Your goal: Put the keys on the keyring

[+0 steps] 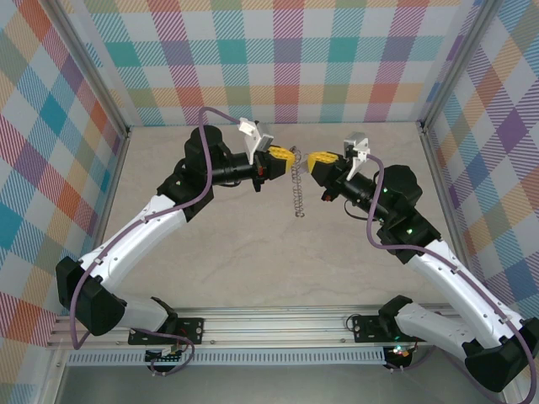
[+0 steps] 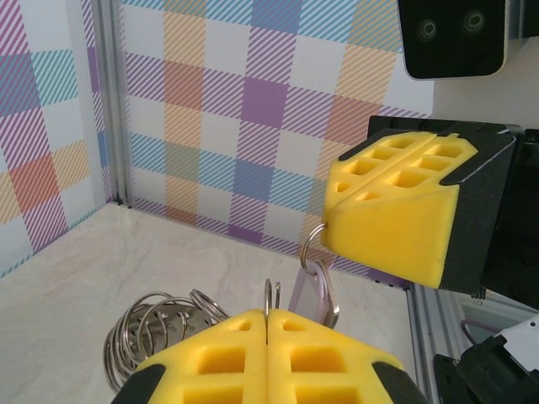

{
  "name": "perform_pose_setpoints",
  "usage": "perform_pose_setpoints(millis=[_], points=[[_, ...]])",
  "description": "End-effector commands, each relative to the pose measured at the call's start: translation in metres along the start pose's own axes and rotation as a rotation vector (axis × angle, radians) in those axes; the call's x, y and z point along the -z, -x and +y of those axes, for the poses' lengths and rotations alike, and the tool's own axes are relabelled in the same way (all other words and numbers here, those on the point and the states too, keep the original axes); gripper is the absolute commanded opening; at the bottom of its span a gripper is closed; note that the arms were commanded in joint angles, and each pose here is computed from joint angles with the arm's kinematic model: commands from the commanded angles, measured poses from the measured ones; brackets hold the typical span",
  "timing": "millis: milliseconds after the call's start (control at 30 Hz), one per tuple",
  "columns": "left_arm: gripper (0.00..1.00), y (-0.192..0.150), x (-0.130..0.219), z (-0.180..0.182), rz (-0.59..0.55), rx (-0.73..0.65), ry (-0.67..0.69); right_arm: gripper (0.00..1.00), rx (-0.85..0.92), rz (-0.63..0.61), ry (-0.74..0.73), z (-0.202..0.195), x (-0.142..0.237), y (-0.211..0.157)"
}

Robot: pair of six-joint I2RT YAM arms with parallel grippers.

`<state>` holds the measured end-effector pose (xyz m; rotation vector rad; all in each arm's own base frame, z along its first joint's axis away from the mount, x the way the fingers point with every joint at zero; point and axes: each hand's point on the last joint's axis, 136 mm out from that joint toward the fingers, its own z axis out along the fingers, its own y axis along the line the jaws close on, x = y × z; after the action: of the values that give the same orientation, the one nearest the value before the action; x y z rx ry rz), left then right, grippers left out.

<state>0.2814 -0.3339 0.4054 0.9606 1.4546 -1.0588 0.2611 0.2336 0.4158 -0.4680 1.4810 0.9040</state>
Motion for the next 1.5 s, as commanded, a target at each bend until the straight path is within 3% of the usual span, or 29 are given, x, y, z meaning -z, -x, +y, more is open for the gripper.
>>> perform_pose_setpoints(millis=[0, 767, 1467], points=[[0.00, 0.022, 0.003, -0.009, -0.050, -0.043, -0.005, 0.00, 0.015, -0.011, 0.040, 0.008, 0.002, 0.006], [0.00, 0.018, 0.002, -0.013, -0.037, -0.030, -0.037, 0.00, 0.006, -0.037, 0.103, 0.018, -0.011, 0.019], [0.00, 0.030, 0.008, -0.021, -0.075, -0.048, -0.053, 0.00, 0.002, -0.020, -0.020, -0.014, -0.017, 0.006]])
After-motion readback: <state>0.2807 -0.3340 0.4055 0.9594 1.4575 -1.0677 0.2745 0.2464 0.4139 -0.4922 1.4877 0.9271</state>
